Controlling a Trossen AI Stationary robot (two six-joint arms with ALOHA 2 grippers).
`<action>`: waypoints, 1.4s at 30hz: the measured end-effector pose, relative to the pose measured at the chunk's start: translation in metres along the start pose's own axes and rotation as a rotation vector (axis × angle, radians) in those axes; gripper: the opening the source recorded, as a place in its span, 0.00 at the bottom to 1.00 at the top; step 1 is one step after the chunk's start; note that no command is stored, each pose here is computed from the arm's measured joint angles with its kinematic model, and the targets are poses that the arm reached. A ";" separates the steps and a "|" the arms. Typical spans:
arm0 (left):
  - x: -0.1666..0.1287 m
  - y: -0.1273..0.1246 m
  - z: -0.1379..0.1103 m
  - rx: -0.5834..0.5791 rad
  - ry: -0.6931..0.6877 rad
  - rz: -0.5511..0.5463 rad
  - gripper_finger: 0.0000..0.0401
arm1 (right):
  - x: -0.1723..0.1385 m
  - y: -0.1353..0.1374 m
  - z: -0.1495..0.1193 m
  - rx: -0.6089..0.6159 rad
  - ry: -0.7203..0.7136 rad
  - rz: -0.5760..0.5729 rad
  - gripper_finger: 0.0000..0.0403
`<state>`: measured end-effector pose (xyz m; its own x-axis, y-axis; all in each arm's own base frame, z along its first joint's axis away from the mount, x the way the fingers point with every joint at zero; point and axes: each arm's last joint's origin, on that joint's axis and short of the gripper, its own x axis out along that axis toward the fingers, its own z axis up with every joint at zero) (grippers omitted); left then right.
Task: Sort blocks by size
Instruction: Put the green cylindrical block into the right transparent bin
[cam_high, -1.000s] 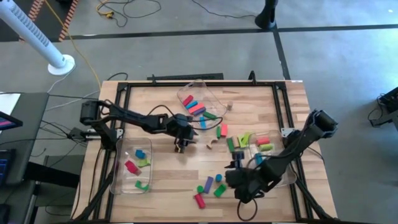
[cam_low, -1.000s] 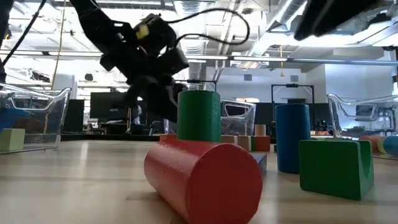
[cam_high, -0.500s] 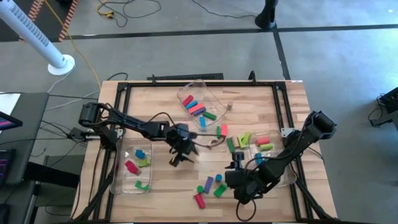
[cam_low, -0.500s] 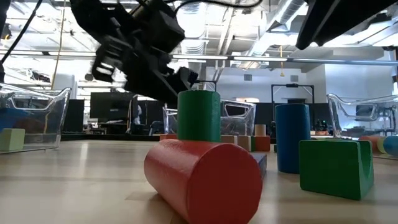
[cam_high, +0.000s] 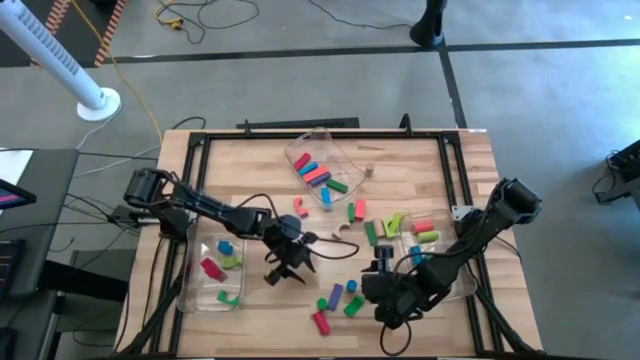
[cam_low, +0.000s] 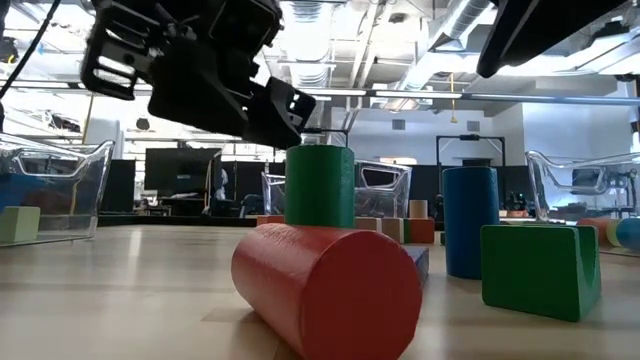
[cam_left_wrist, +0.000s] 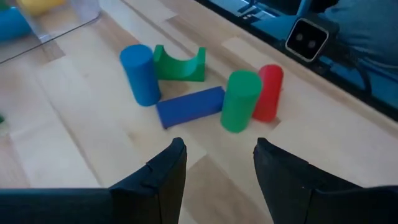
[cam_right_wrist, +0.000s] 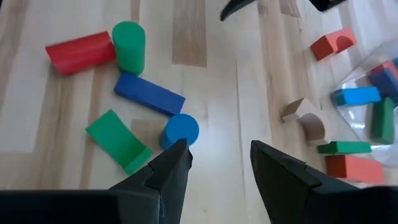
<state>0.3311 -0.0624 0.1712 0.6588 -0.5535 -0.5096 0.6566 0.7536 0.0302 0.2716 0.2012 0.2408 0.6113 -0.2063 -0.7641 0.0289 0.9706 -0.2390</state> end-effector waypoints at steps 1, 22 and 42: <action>0.002 -0.003 0.002 -0.005 -0.003 0.000 0.45 | -0.001 0.001 0.000 0.013 0.000 0.003 0.50; 0.029 -0.055 0.027 -0.056 -0.069 0.199 0.45 | -0.025 0.038 0.000 0.105 -0.200 0.109 0.50; 0.063 -0.070 0.027 -0.125 -0.075 0.260 0.45 | -0.038 0.051 -0.005 0.120 -0.282 0.094 0.50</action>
<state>0.3373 -0.1596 0.1603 0.8271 -0.3575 -0.4337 0.4153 0.9087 0.0429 0.2460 0.2577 0.2548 0.8103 -0.0888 -0.5792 0.0449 0.9950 -0.0897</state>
